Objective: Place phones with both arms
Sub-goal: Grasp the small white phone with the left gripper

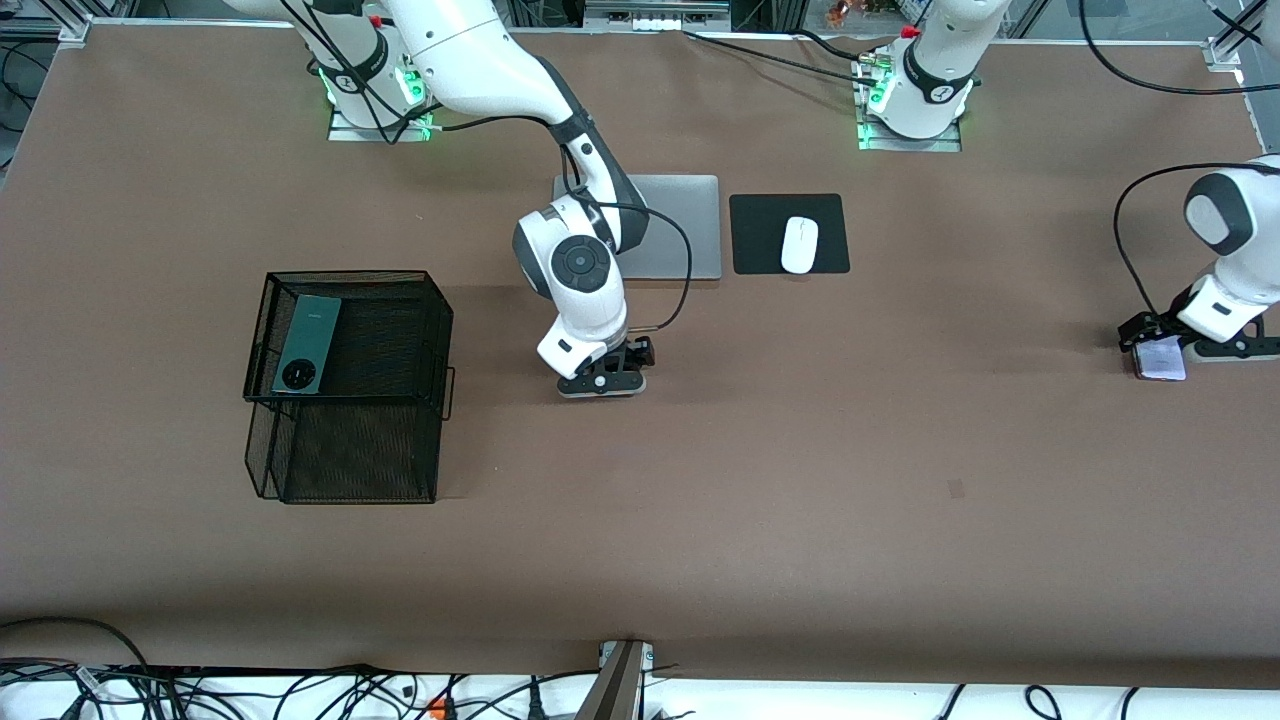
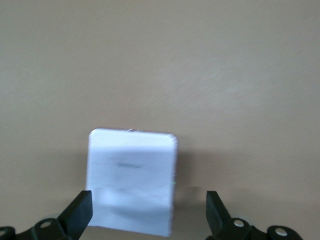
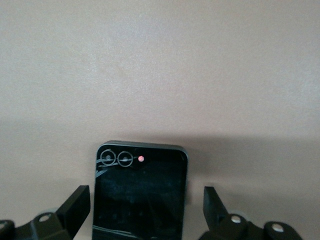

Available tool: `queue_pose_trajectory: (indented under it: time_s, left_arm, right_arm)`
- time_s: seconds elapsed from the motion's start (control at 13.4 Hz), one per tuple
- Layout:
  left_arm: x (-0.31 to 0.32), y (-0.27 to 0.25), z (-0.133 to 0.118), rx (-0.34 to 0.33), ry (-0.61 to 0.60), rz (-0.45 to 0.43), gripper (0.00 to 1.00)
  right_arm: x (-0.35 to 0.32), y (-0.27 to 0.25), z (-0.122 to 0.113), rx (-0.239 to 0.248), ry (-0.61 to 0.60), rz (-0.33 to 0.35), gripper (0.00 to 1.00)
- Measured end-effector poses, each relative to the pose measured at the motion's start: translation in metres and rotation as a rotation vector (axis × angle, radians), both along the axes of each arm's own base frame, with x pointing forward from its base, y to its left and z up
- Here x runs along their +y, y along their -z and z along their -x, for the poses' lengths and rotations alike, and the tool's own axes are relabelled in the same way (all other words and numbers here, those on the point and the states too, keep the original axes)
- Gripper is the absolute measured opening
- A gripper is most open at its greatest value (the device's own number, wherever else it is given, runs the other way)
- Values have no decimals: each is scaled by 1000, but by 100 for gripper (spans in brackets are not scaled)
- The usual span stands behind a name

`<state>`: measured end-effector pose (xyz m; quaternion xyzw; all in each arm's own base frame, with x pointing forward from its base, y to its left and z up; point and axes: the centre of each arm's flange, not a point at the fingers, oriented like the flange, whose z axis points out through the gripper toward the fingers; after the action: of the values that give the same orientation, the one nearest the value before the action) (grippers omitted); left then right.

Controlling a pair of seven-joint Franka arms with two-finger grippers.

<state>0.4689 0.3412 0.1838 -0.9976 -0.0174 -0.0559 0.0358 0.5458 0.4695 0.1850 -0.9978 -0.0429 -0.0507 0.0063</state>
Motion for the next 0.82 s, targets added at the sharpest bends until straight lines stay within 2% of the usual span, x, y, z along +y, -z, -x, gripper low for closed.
queue_pose_trajectory:
  time_s: [0.15,0.82]
  left_arm:
    - [11,6,3,-7,2,9,100]
    - [18,23,-12,-23,29,28,100]
  right_arm:
    - [1,1,1,-2,-7,6,100]
    - [7,9,9,6,-20,13,100]
